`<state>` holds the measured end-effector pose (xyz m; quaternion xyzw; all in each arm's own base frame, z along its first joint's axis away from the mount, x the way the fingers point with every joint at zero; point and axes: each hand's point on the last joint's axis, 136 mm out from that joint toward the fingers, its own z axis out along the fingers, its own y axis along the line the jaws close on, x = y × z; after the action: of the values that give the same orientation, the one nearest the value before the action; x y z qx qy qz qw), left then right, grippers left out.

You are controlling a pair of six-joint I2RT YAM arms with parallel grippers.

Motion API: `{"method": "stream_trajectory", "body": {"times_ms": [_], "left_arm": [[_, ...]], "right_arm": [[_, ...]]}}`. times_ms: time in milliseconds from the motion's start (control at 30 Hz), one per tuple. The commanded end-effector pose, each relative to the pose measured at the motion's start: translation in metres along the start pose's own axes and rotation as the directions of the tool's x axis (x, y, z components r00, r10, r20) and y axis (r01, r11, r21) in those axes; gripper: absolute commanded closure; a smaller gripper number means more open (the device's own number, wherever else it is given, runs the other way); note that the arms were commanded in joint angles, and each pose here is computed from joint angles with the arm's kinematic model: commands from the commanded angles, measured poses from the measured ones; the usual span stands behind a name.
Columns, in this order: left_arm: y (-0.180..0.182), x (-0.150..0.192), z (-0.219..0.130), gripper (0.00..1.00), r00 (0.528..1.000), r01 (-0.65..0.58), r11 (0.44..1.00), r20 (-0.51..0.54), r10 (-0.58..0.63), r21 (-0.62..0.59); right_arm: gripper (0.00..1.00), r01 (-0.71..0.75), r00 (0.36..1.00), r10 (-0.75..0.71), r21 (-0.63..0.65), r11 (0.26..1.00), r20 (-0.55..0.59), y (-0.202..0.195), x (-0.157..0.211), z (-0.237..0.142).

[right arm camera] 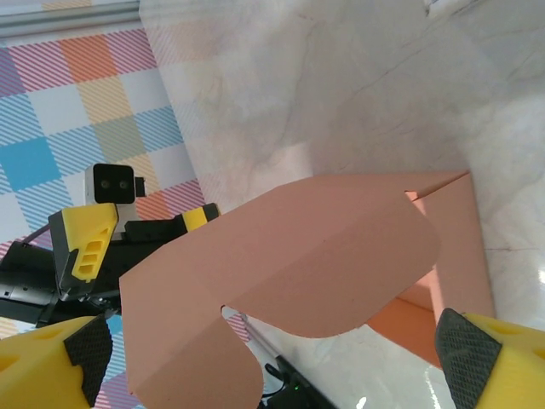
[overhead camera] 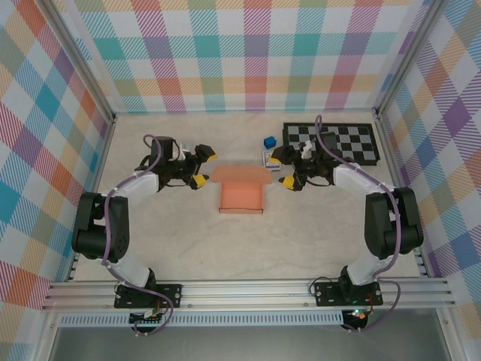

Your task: Fold the paper box

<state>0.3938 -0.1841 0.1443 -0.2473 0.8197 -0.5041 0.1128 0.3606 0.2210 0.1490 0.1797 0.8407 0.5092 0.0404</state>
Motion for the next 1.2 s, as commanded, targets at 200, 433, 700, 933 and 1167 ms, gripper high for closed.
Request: {"method": "stream_trajectory", "body": {"times_ms": [200, 433, 700, 933, 1167], "left_arm": [[-0.010, 0.001, 0.009, 0.02, 0.997, 0.067, 0.997, -0.048, -0.066, 0.033], [-0.005, 0.020, -0.003, 0.02, 0.997, 0.033, 0.999, -0.066, -0.034, -0.019], [-0.015, 0.025, 0.009, 0.02, 0.996, 0.036, 0.999, -0.086, -0.037, -0.013], [-0.013, 0.040, 0.024, 0.02, 0.994, 0.077, 0.997, -0.079, -0.078, -0.012], [-0.010, 0.033, 0.023, 0.01, 0.996, 0.081, 0.997, -0.042, -0.082, -0.020]], "right_arm": [[0.00, -0.046, 0.998, 0.042, -0.100, 0.994, -0.045, 0.029, -0.004, 0.010], [0.00, -0.040, 0.998, 0.035, -0.092, 0.995, -0.054, 0.028, 0.002, 0.014], [0.00, -0.040, 0.996, 0.033, -0.091, 0.995, -0.077, 0.031, 0.007, 0.023], [0.00, -0.033, 0.994, 0.024, -0.086, 0.996, -0.106, 0.034, 0.024, 0.040], [0.00, -0.033, 0.994, 0.024, -0.079, 0.996, -0.110, 0.036, 0.032, 0.043]]}}
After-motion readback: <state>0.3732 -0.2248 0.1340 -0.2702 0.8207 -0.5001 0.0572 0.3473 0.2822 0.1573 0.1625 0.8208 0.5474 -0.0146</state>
